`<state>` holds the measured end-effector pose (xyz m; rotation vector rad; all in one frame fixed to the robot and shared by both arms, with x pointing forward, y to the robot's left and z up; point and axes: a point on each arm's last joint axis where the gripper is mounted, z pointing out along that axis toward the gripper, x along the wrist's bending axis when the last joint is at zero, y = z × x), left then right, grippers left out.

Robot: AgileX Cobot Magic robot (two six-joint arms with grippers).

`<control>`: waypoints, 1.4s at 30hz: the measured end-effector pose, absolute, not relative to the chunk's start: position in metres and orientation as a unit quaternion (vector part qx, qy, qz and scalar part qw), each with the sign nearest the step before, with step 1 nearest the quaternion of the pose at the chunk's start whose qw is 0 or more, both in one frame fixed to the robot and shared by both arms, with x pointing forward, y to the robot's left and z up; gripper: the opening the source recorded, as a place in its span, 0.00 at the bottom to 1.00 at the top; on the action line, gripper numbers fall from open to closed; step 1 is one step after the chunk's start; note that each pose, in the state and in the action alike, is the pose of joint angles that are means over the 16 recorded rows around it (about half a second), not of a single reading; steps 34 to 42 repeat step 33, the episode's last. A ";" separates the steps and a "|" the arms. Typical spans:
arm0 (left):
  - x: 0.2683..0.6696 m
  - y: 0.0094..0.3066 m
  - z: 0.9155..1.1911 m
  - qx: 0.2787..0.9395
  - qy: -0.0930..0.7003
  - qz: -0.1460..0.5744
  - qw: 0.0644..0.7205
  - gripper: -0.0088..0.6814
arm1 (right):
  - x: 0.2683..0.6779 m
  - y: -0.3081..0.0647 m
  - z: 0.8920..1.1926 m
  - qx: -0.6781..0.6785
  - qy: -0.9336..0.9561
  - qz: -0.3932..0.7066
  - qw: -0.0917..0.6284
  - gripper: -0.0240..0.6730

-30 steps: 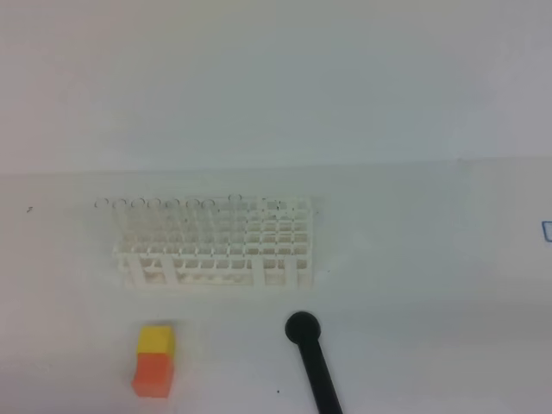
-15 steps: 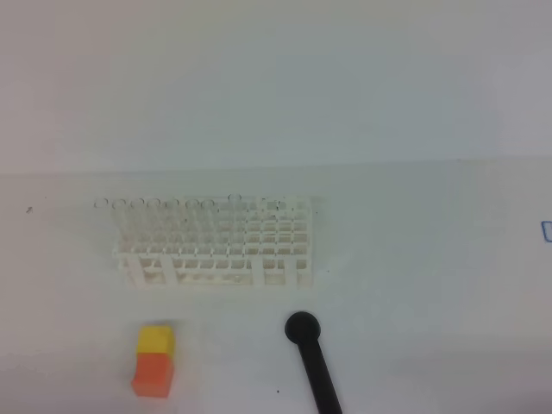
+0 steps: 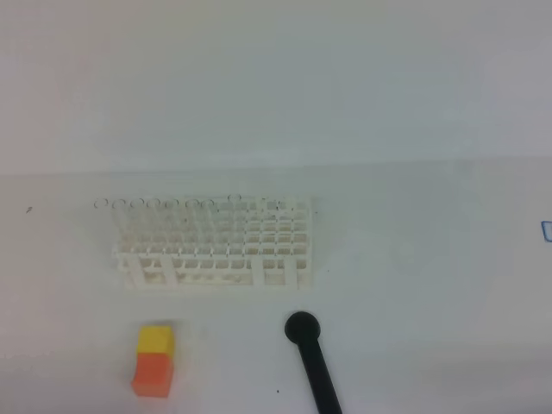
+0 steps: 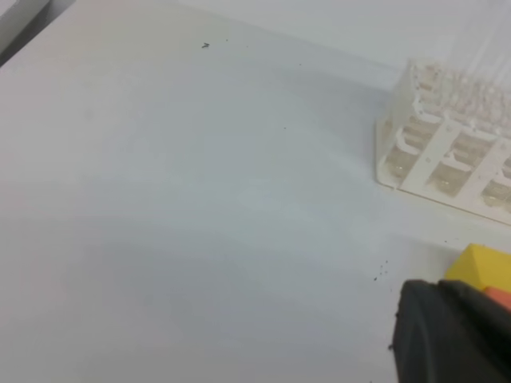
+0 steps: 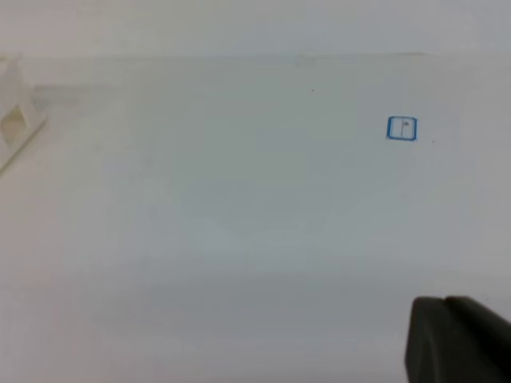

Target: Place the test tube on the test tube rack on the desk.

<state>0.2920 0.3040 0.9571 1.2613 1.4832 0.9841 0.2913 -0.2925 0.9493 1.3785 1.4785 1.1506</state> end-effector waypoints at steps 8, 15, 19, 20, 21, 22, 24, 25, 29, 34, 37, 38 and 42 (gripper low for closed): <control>0.292 0.304 0.957 0.513 0.603 0.400 0.462 0.01 | 0.291 -0.293 0.949 0.544 0.585 0.453 0.397 0.03; 0.292 0.304 0.957 0.513 0.603 0.400 0.462 0.01 | 0.291 -0.293 0.949 0.544 0.585 0.452 0.397 0.03; 0.292 0.304 0.957 0.513 0.603 0.400 0.462 0.01 | 0.291 -0.293 0.949 0.544 0.585 0.452 0.397 0.03; 0.292 0.304 0.957 0.513 0.603 0.400 0.462 0.01 | 0.291 -0.293 0.949 0.544 0.585 0.452 0.397 0.03; 0.292 0.304 0.957 0.514 0.602 0.400 0.462 0.01 | 0.291 -0.293 0.949 0.543 0.585 0.452 0.397 0.03; 0.292 0.304 0.957 0.514 0.602 0.399 0.463 0.01 | 0.291 -0.293 0.949 0.543 0.585 0.452 0.397 0.03; 0.292 0.303 0.957 0.517 0.600 0.398 0.464 0.01 | 0.291 -0.293 0.949 0.543 0.585 0.452 0.397 0.03; 0.292 0.303 0.957 0.518 0.599 0.397 0.465 0.01 | 0.291 -0.293 0.949 0.543 0.585 0.452 0.397 0.03; 0.292 0.303 0.957 0.521 0.596 0.395 0.466 0.01 | 0.291 -0.293 0.949 0.543 0.585 0.452 0.397 0.03; 0.292 0.302 0.957 0.524 0.593 0.393 0.468 0.01 | 0.291 -0.293 0.949 0.543 0.585 0.452 0.397 0.03; 0.292 0.302 0.957 0.524 0.593 0.393 0.468 0.01 | 0.291 -0.293 0.949 0.543 0.585 0.452 0.397 0.03; 0.292 0.302 0.957 0.524 0.593 0.393 0.468 0.01 | 0.291 -0.293 0.949 0.543 0.585 0.452 0.397 0.03; 0.292 0.302 0.957 0.524 0.593 0.393 0.468 0.01 | 0.291 -0.293 0.949 0.543 0.585 0.452 0.397 0.03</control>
